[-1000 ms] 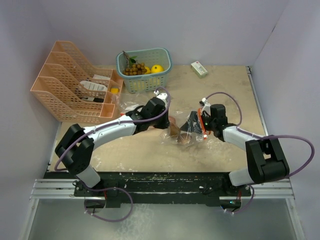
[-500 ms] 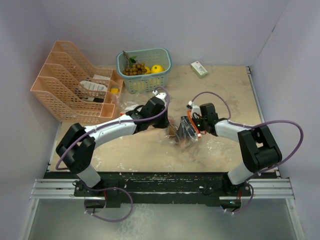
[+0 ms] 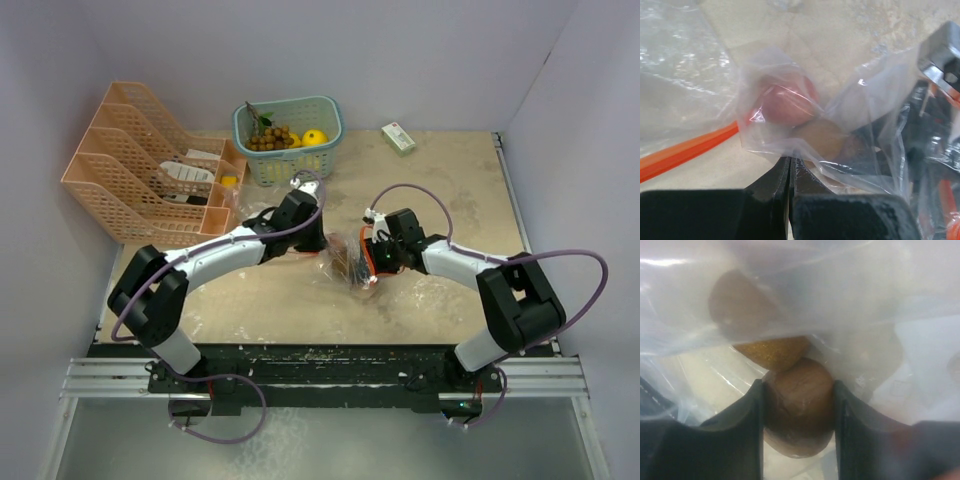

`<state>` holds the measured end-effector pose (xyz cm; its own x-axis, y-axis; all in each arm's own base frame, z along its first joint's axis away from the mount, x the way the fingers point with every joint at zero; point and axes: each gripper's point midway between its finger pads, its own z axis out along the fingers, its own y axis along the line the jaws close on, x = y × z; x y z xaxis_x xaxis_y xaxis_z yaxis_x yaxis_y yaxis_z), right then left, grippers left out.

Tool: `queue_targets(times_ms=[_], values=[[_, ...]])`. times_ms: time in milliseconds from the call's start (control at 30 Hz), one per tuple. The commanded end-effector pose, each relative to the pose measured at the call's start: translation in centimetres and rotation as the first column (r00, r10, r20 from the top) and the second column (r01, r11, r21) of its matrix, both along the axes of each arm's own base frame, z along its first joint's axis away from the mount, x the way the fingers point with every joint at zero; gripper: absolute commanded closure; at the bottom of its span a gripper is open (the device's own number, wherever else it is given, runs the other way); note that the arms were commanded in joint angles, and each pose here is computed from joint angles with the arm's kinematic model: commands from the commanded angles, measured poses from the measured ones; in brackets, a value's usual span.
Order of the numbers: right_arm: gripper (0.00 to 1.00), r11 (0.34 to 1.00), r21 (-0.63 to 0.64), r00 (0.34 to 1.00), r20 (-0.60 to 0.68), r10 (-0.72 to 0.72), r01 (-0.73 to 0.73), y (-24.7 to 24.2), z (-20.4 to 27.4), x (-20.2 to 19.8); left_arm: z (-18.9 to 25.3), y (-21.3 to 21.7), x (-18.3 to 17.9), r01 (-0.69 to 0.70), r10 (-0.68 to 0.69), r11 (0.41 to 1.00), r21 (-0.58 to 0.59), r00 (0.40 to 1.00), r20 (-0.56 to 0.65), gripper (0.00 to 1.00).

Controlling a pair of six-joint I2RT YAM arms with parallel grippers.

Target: Open the zip-top bag and remove the fake food

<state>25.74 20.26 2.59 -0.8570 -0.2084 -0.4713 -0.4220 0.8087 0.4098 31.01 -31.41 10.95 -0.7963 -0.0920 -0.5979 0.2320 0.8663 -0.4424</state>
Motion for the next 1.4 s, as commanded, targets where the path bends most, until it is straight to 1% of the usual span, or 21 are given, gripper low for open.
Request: queue_targets(times_ms=[0,33,100,233,367,600,800,900,967,1033,1100,1233,1367], values=[[0.74,0.996,-0.082,0.999,0.004,-0.041,0.042,-1.4,0.0,0.2,2.3,2.0,1.8,-0.073,0.076,0.996,-0.05,0.996,0.053,1.0],[0.81,0.995,-0.087,0.999,0.003,-0.044,0.045,-1.5,0.0,0.1,2.4,2.3,1.9,-0.08,0.083,0.996,-0.049,0.995,0.055,1.0],[0.89,0.994,-0.094,0.999,0.005,-0.049,0.05,-1.7,0.2,0.1,2.5,3.1,2.2,-0.094,0.097,0.995,-0.044,0.994,0.058,1.0],[1.0,0.994,-0.084,0.997,0.002,-0.074,0.074,-1.7,1.1,0.1,2.5,4.3,2.3,-0.117,0.119,0.993,-0.03,0.991,0.065,1.0],[1.0,0.994,-0.042,0.994,0.029,-0.102,0.103,-1.3,3.0,0.7,2.2,5.4,1.9,-0.132,0.133,0.991,-0.014,0.989,0.06,1.0],[1.0,0.988,0.075,0.985,0.095,-0.142,0.135,-0.6,7.7,2.3,1.1,6.6,0.6,-0.148,0.148,0.989,0.005,0.988,0.041,1.0],[1.0,0.977,0.14,0.975,0.132,-0.181,0.162,-0.9,10.9,2.9,0.3,7.2,0.0,-0.158,0.158,0.987,0.017,0.987,0.029,1.0],[1.0,0.966,0.202,0.966,0.168,-0.197,0.161,-1.0,13.2,3.1,-0.1,7.3,-0.1,-0.164,0.163,0.986,0.018,0.986,0.021,1.0],[1.0,0.954,0.248,0.954,0.202,-0.224,0.171,-1.2,15.0,3.4,-0.5,7.3,-0.2,-0.164,0.164,0.986,0.019,0.986,0.014,1.0],[1.0,0.941,0.297,0.932,0.266,-0.245,0.163,-1.3,17.2,3.8,-0.9,7.3,-0.4,-0.164,0.164,0.986,0.017,0.986,0.004,1.0],[1.0,0.933,0.324,0.915,0.309,-0.259,0.155,-1.4,18.7,4.0,-1.1,7.2,-0.5,-0.161,0.161,0.987,0.01,0.987,-0.001,1.0],[1.0,0.916,0.367,0.894,0.339,-0.293,0.161,-1.6,20.7,4.2,-1.1,7.2,-0.4,-0.159,0.159,0.987,0.012,0.987,0.005,1.0],[1.0,0.893,0.418,0.857,0.386,-0.342,0.168,-2.1,23.6,4.8,-1.1,7.2,-0.2,-0.149,0.148,0.989,0.024,0.989,0.012,1.0]])
